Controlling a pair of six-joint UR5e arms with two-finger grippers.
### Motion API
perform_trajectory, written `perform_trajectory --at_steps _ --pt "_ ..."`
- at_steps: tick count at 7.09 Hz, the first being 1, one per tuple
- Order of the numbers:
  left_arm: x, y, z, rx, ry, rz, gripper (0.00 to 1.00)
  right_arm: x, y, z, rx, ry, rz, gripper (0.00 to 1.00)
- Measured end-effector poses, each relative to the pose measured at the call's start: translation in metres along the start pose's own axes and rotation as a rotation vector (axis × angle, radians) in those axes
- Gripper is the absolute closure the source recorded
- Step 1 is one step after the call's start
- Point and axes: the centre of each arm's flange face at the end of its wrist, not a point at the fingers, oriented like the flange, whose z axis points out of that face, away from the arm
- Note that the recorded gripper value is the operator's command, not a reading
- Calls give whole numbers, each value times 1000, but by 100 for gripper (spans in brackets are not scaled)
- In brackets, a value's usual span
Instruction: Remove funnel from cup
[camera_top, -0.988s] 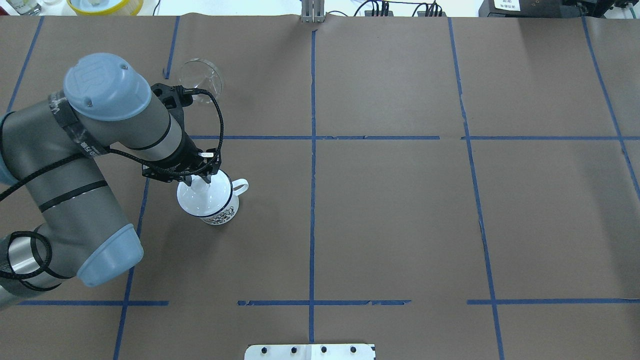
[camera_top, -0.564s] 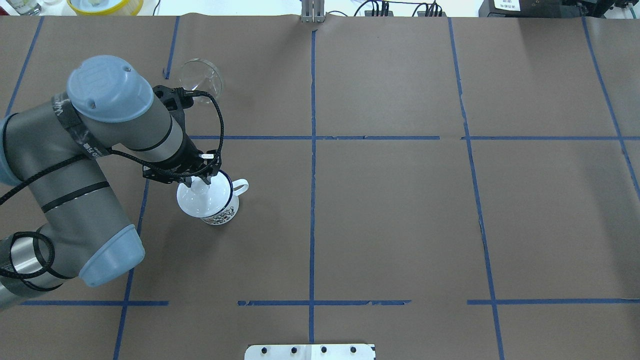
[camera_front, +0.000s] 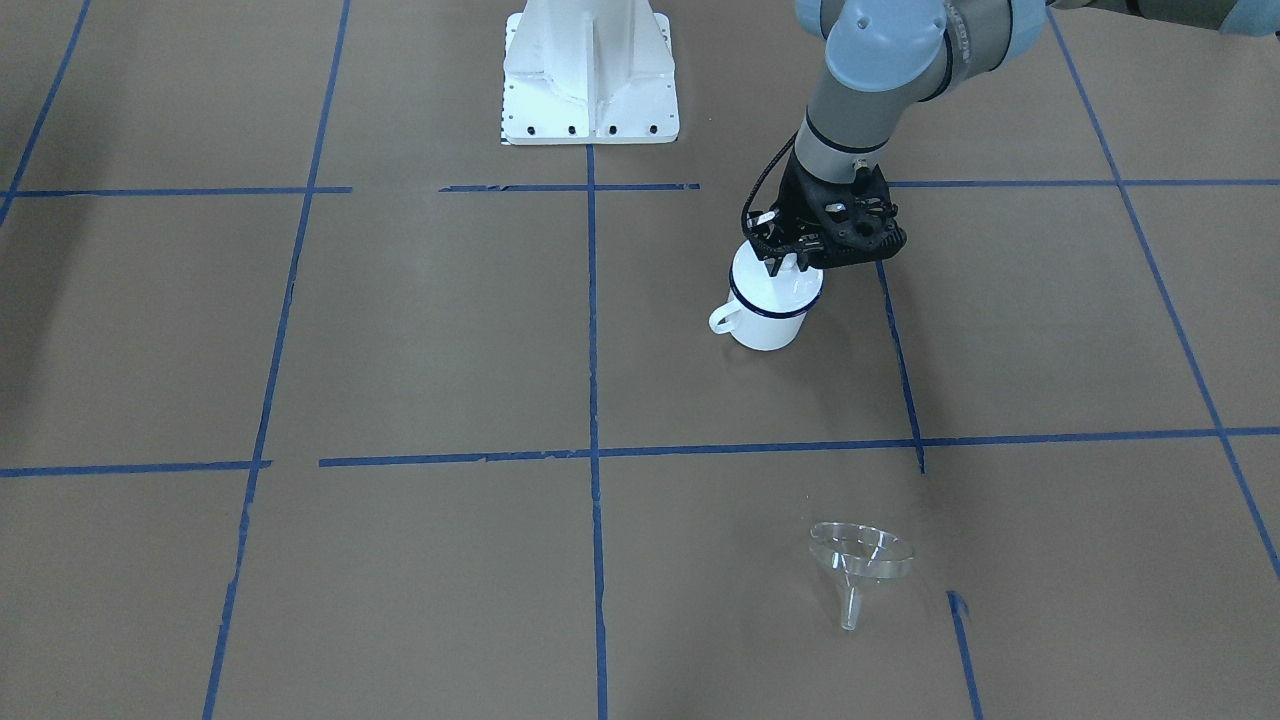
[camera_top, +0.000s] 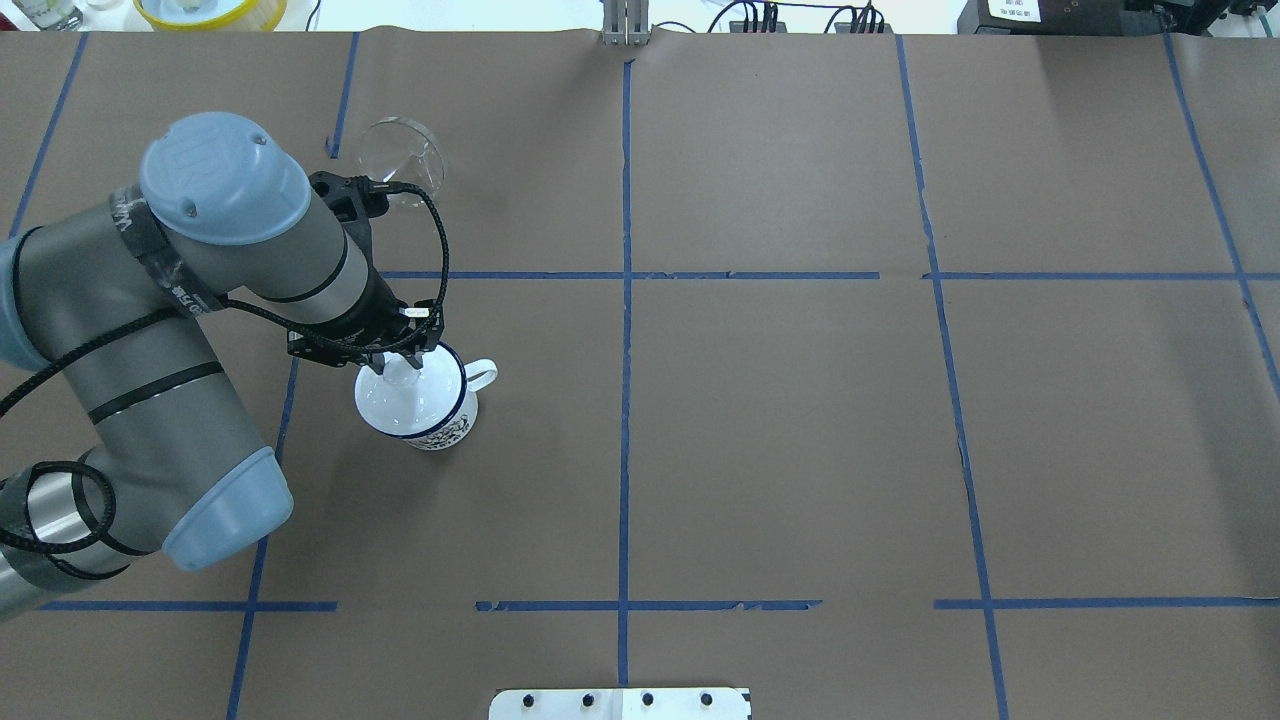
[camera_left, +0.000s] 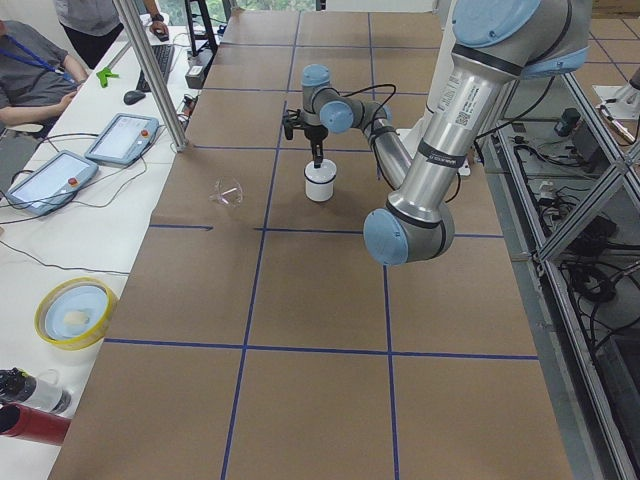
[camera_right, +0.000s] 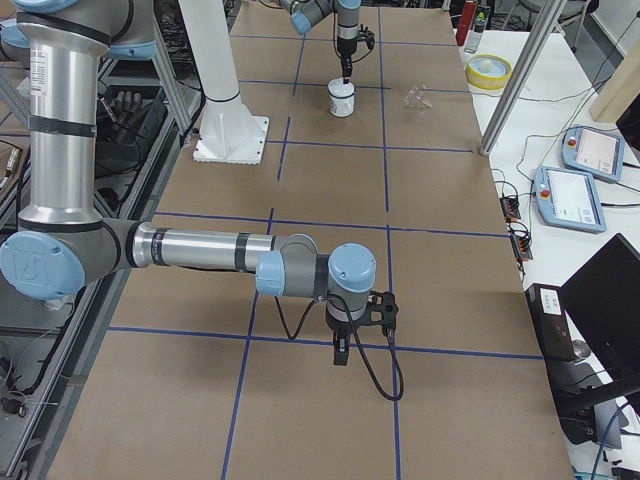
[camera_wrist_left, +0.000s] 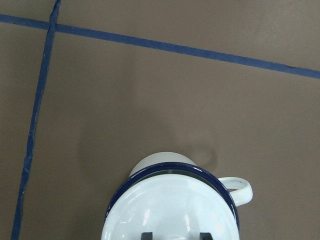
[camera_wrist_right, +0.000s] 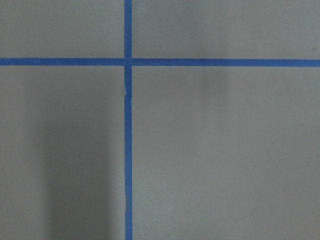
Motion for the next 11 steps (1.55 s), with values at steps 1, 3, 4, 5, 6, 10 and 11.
perform_trajectory --at_steps 1,3,4,5,6,10,11 --pt "0 0 0 0 0 1 42 0 0 0 0 0 0 0" --pt "0 -1 2 2 5 5 0 0 0 0 0 0 0 0" --pt "0 -2 4 3 9 7 0 0 0 0 0 0 0 0" --pt "0 -3 4 6 13 10 0 0 0 0 1 0 0 0" --pt "-2 -3 -1 12 23 23 0 0 0 0 0 0 0 0" --pt "-147 -74 -93 100 41 295 0 0 0 0 -1 0 1 0" --pt "-213 -98 -113 110 20 367 0 0 0 0 -1 0 1 0"
